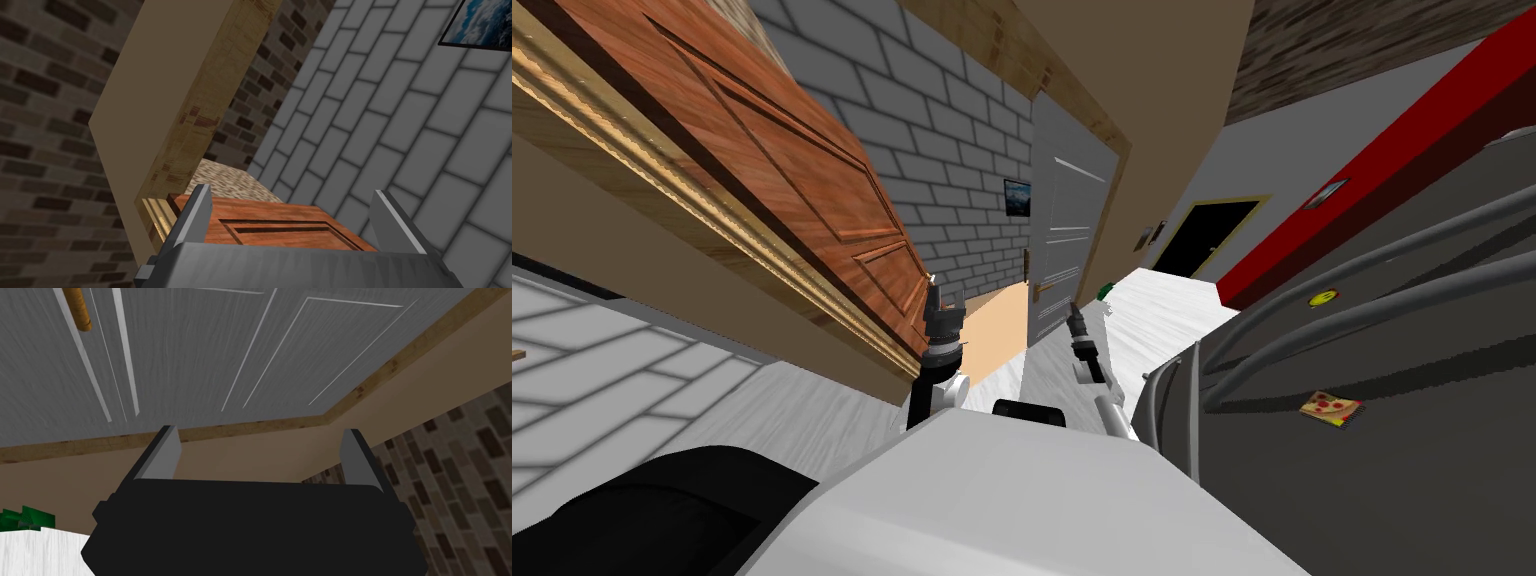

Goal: Push the door open

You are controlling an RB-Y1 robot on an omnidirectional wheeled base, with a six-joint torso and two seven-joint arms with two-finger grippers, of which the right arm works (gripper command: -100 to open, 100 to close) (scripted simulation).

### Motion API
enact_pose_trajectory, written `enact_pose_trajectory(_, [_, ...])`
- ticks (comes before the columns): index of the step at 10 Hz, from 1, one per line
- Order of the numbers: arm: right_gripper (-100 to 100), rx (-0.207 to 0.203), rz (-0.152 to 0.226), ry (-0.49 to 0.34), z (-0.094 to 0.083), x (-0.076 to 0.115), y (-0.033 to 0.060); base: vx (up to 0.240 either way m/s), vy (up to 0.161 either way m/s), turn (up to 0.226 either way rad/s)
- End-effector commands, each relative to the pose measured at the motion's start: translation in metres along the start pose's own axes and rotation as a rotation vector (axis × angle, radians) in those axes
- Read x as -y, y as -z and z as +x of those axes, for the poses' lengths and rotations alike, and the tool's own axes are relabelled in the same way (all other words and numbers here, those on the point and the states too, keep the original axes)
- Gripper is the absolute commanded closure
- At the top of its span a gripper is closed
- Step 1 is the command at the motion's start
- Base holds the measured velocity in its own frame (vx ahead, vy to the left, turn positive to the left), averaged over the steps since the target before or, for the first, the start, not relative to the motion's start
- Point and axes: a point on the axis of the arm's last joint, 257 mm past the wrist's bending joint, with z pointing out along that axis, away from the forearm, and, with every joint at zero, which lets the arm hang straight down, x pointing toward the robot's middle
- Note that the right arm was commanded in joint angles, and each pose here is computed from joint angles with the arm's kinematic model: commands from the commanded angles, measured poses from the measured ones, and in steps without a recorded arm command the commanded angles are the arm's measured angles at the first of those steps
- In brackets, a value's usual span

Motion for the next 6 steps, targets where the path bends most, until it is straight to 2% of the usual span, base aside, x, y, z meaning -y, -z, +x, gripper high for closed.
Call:
enact_pose_trajectory(1, [-100,-0.005,0.012,-0.004,0.001,0.008,-0.0003,0.036,-0.055,0.045])
enact_pose_trajectory(3, [-100,-0.024,0.037,-0.018,0.008,0.023,-0.0076,0.041,-0.072,0.081])
enact_pose_trajectory(5, [-100,-0.042,0.056,-0.031,0.016,0.034,-0.0158,0.066,-0.114,0.116])
enact_pose_trajectory(6, [-100,-0.042,0.07,-0.032,0.016,0.04,-0.0132,0.054,-0.096,0.039])
